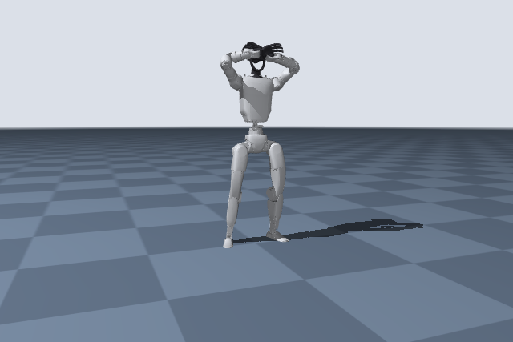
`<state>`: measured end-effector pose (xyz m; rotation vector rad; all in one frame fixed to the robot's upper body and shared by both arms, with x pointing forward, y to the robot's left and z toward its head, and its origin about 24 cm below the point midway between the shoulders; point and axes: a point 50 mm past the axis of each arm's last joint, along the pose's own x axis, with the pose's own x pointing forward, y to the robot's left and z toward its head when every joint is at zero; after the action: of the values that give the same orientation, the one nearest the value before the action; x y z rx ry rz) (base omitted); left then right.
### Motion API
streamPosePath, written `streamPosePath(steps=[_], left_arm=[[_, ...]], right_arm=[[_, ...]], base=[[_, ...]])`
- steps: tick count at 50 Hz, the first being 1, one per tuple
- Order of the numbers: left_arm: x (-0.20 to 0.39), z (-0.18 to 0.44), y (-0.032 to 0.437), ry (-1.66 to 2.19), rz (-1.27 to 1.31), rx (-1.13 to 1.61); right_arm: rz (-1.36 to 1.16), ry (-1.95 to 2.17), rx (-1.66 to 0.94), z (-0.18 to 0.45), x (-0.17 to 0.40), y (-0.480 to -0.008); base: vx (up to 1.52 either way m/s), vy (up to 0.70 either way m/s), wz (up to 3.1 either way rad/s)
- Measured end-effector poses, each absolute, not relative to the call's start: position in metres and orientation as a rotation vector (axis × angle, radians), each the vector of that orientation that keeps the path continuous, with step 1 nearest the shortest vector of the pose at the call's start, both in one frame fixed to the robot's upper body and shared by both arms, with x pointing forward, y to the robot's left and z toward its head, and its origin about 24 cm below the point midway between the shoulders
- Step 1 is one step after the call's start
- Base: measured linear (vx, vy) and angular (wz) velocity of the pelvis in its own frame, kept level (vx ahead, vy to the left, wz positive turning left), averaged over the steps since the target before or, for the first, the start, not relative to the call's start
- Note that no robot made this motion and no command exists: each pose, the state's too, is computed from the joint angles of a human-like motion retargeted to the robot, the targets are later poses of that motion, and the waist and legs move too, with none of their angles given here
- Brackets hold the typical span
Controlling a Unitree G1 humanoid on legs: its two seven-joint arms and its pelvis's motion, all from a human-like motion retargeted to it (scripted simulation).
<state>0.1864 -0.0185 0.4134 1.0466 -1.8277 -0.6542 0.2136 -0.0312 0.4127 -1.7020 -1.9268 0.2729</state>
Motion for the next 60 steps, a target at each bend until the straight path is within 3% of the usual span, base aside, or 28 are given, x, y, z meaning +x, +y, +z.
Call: streamPosePath(steps=[5,10,16,19,22,25,27,30,32,36,39,44,47,49,52,54,57,60], left_arm=[[0.235,0.46,0.014,-1.706,-0.242,1.049],[0.251,0.412,0.005,-1.566,-0.497,1.325],[0.174,0.37,-0.024,-2.018,-0.731,1.402],[0.16,0.388,-0.026,-2.13,-0.615,1.291],[0.17,0.431,-0.02,-2.125,-0.326,1.229],[0.197,0.472,-0.003,-2.007,-0.045,1.252],[0.22,0.477,0.006,-1.867,-0.011,1.342],[0.249,0.451,0.01,-1.669,-0.188,1.495],[0.245,0.426,0.001,-1.682,-0.339,1.56],[0.196,0.381,-0.019,-1.963,-0.59,1.558],[0.166,0.372,-0.026,-2.125,-0.655,1.408],[0.187,0.434,-0.02,-2.069,-0.263,1.293],[0.226,0.475,-0.004,-1.83,-0.007,1.401],[0.251,0.48,0.005,-1.672,0.028,1.508],[0.271,0.452,0.009,-1.543,-0.143,1.593],[0.262,0.426,-0.004,-1.594,-0.309,1.617],[0.221,0.383,-0.023,-1.787,-0.599,1.609],[0.177,0.357,-0.032,-1.993,-0.794,1.48]], right_arm=[[0.526,-2.295,-1.391,0.38,0.147,-0.012],[0.298,-2.32,-1.041,0.423,0.138,-0.018],[0.066,-2.004,-1.164,0.458,0.194,-0.04],[0.24,-1.802,-1.351,0.434,0.219,-0.041],[0.514,-1.7,-1.457,0.398,0.219,-0.031],[0.703,-1.772,-1.309,0.379,0.189,-0.022],[0.766,-1.827,-1.102,0.381,0.168,-0.018],[0.766,-1.868,-0.843,0.397,0.153,-0.016],[0.648,-1.895,-0.833,0.413,0.159,-0.016],[0.374,-1.884,-0.985,0.439,0.19,-0.02],[0.373,-1.714,-1.176,0.433,0.219,-0.026],[0.742,-1.494,-1.343,0.377,0.225,-0.019],[0.863,-1.568,-1.214,0.368,0.197,-0.014],[0.857,-1.641,-1.047,0.378,0.181,-0.014],[0.732,-1.711,-0.841,0.401,0.179,-0.018],[0.564,-1.745,-0.836,0.421,0.189,-0.023],[0.385,-1.705,-0.965,0.436,0.216,-0.03],[0.391,-1.541,-1.153,0.428,0.245,-0.037]], base=[[0.0,0.0,0.0],[0.0,0.0,0.0],[0.0,0.0,0.0],[0.0,0.0,0.0],[0.0,0.0,0.0],[0.0,0.0,0.0],[0.0,0.0,0.0],[0.0,0.0,0.0],[0.0,0.0,0.0],[0.0,0.0,0.0],[0.0,0.0,0.0],[0.0,0.0,0.0],[0.0,0.0,0.0],[0.0,0.0,0.0],[0.0,0.0,0.0],[0.0,0.0,0.0],[0.0,0.0,0.0],[0.0,0.0,0.0]])
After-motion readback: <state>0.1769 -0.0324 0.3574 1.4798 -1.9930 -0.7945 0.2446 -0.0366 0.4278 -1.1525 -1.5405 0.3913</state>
